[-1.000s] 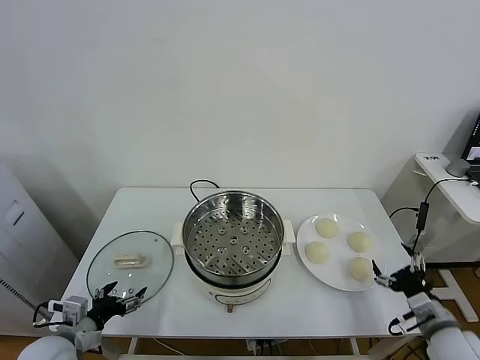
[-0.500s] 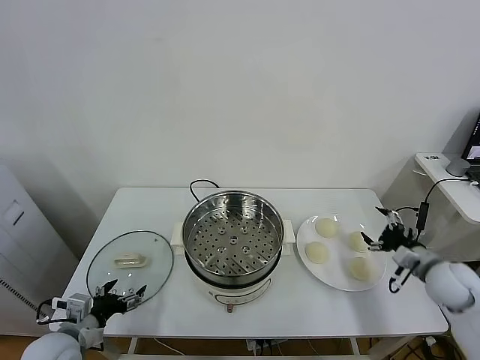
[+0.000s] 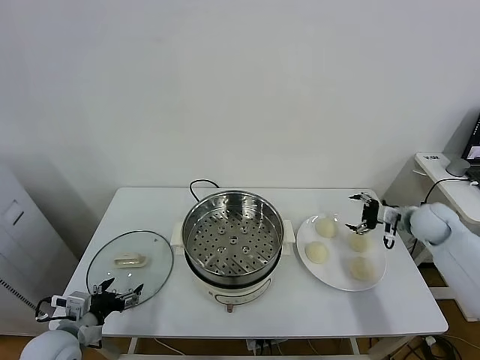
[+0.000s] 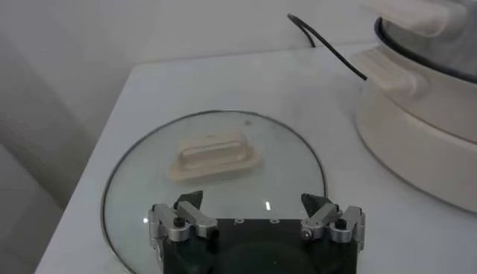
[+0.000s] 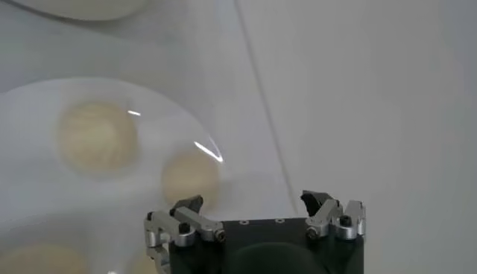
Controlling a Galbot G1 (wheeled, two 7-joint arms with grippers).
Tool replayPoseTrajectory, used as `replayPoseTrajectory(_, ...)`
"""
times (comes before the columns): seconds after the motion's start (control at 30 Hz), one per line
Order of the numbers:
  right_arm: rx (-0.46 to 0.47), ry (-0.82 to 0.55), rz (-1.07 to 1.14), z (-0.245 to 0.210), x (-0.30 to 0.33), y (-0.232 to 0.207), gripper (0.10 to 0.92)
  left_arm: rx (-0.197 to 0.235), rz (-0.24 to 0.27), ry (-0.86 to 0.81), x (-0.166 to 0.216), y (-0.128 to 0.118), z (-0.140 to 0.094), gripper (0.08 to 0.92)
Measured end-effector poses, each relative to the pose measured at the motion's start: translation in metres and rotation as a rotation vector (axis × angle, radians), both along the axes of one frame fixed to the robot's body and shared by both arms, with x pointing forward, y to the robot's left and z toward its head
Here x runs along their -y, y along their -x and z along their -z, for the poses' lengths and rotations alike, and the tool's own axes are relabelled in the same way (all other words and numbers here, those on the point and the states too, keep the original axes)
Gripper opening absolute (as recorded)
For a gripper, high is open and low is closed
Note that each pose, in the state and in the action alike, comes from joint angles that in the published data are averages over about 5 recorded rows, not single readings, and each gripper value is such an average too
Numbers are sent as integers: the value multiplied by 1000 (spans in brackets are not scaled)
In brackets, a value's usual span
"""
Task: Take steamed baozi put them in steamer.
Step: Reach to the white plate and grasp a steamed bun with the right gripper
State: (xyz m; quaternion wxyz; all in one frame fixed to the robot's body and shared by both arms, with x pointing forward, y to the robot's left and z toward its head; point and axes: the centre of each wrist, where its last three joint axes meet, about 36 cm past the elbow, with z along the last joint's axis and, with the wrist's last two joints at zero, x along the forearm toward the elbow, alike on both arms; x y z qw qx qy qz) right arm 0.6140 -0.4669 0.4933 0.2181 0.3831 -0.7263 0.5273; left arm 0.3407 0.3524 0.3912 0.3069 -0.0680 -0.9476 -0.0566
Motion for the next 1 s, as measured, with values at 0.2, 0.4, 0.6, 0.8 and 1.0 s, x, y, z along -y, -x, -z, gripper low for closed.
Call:
replayPoseTrajectory(0.2, -151, 72, -85, -14, -12, -41, 823, 1, -5, -1, 1, -1, -1, 823)
replayPoseTrajectory(0.4, -258, 133, -136, -14, -26, -66, 823, -2, -7, -5, -1, -3, 0, 823)
replayPoseTrajectory(0.6, -301, 176, -165, -11, -37, -82, 823, 0, -6, -3, -2, -4, 0, 823)
replayPoseTrajectory(0.8, -314, 208, -179, -2, -47, -92, 823, 0, -5, 6, -1, -4, -1, 823)
replayPoseTrajectory(1.0, -316, 227, -184, 11, -59, -100, 815, 0, -6, 11, -2, -4, -1, 823)
